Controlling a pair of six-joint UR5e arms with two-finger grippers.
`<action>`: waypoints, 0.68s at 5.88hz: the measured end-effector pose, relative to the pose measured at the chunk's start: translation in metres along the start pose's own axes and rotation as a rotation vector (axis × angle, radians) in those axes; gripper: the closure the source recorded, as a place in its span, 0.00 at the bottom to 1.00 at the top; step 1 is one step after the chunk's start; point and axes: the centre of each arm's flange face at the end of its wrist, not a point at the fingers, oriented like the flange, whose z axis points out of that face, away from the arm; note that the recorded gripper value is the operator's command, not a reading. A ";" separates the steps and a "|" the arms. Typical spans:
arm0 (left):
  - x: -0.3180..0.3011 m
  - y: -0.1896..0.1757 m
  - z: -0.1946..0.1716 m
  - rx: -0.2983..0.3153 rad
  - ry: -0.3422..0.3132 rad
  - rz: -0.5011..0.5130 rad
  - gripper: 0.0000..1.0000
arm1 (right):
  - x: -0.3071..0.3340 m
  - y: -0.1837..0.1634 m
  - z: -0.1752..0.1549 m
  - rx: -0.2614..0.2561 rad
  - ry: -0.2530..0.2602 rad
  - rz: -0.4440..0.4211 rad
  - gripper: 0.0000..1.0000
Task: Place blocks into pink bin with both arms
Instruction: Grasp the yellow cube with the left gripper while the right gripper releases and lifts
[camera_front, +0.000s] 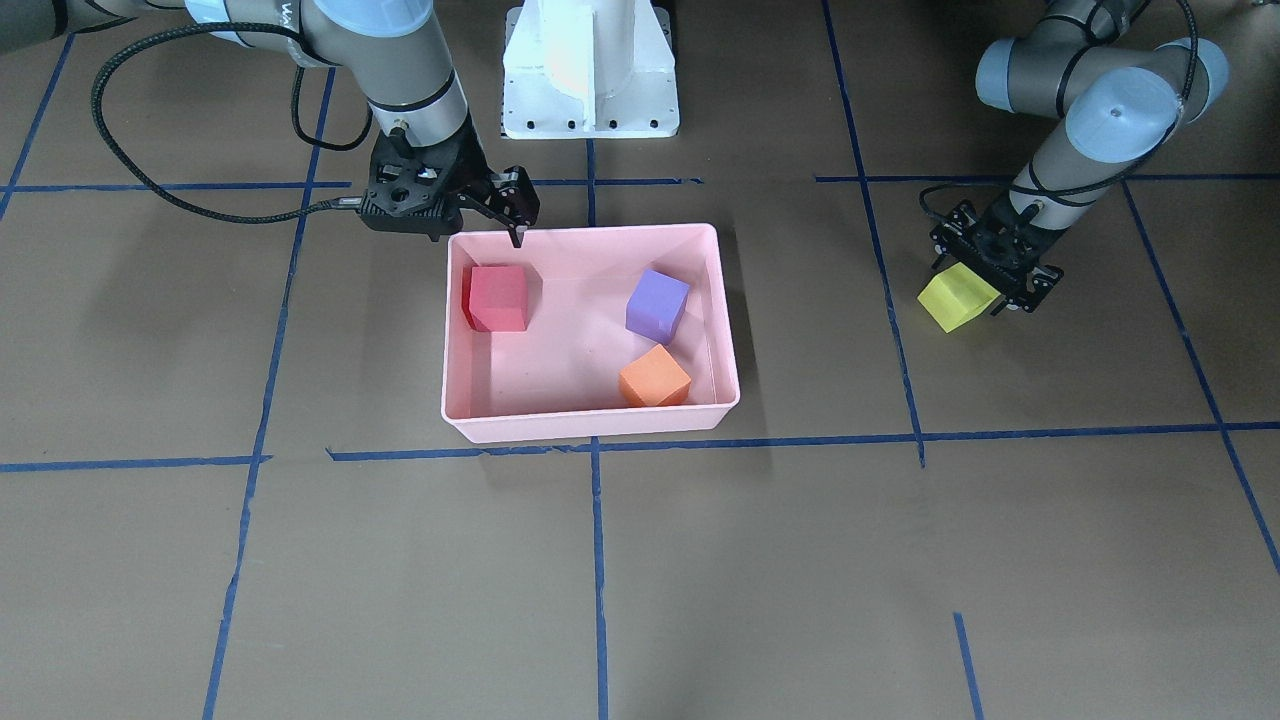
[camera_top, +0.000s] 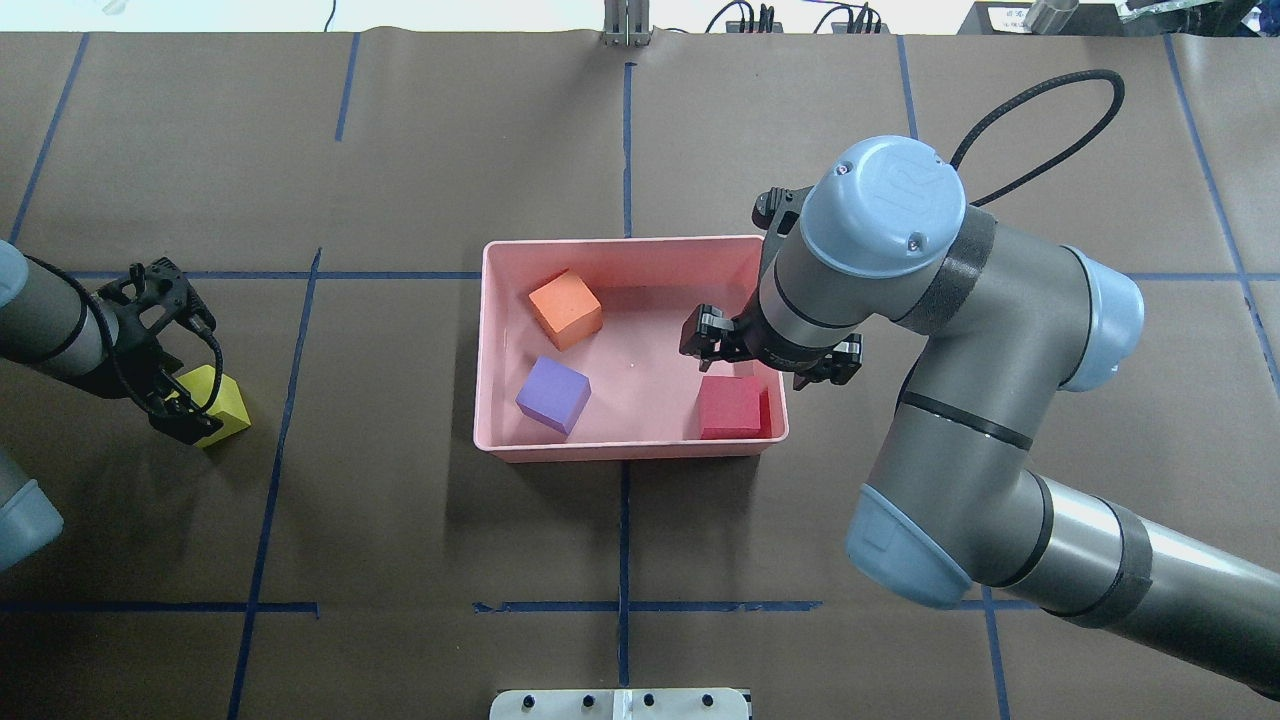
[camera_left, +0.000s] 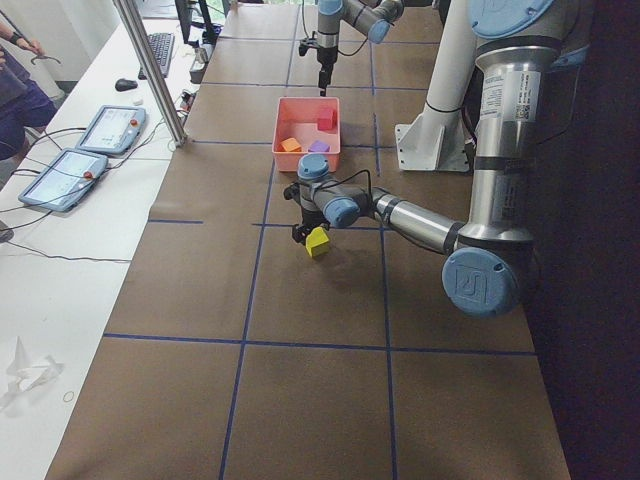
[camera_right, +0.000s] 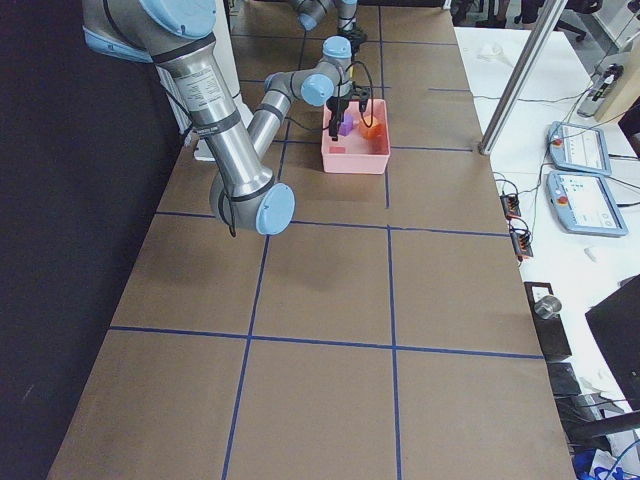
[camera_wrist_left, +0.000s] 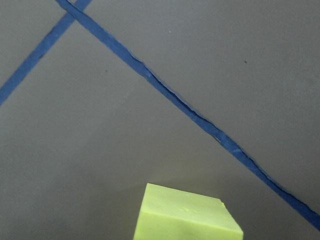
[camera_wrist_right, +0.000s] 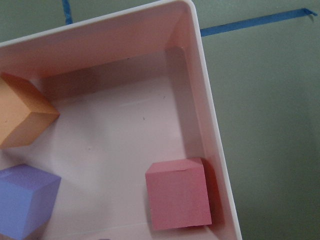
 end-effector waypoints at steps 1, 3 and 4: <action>-0.001 0.003 0.007 -0.017 0.028 -0.009 0.00 | 0.002 0.001 0.002 -0.001 0.004 0.000 0.00; -0.004 0.003 0.025 -0.047 0.046 -0.020 0.50 | 0.001 0.002 0.001 -0.001 0.001 -0.012 0.00; -0.003 -0.002 0.025 -0.047 0.059 -0.022 0.63 | 0.001 0.000 -0.002 0.001 -0.004 -0.026 0.00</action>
